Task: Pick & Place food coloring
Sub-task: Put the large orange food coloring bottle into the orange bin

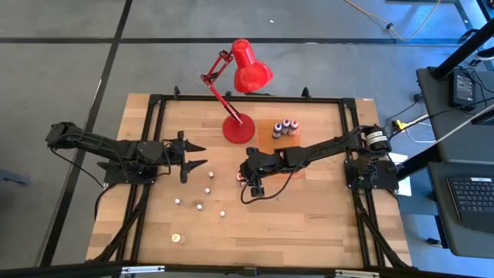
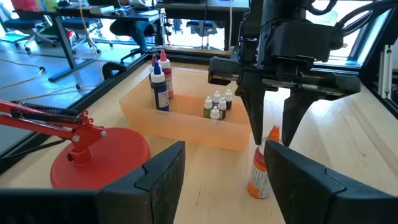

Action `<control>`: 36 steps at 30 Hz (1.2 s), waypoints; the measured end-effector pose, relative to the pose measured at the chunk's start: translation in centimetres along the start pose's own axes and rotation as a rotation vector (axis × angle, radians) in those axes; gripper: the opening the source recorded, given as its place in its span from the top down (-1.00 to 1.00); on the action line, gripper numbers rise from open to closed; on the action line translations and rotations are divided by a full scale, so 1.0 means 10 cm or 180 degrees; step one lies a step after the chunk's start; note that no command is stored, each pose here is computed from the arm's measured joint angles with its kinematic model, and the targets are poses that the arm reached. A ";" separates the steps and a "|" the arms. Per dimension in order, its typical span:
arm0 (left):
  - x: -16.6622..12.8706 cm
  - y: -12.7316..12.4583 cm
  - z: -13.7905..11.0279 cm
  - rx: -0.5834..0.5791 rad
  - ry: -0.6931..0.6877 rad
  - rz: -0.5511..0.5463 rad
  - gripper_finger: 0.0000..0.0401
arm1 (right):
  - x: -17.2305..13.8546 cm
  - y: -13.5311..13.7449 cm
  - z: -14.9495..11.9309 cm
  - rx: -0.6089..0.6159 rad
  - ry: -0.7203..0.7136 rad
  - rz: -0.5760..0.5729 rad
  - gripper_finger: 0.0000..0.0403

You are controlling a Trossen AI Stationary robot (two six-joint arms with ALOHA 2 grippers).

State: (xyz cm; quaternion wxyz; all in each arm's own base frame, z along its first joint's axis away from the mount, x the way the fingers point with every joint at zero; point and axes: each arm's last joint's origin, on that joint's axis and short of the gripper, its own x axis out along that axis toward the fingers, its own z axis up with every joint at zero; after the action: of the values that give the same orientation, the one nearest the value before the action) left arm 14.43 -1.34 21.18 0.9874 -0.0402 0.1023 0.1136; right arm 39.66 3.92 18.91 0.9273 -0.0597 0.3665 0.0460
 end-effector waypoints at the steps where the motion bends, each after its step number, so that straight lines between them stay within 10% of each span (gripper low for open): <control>1: 0.00 0.00 0.00 0.0000 0.0000 0.0000 -0.06 | 0.00 0.00 0.00 0.0049 0.0001 0.0000 0.20; 36: 0.00 0.00 -0.02 0.0015 0.0069 -0.0051 -0.06 | -0.30 -0.17 0.41 -0.0191 0.0424 0.0165 -0.01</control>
State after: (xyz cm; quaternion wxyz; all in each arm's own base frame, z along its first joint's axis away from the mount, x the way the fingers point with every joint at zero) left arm 14.41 -1.39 20.98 0.9872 -0.0399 0.1129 0.1050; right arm 40.46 2.69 24.02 0.8972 -0.0809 0.4272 0.0769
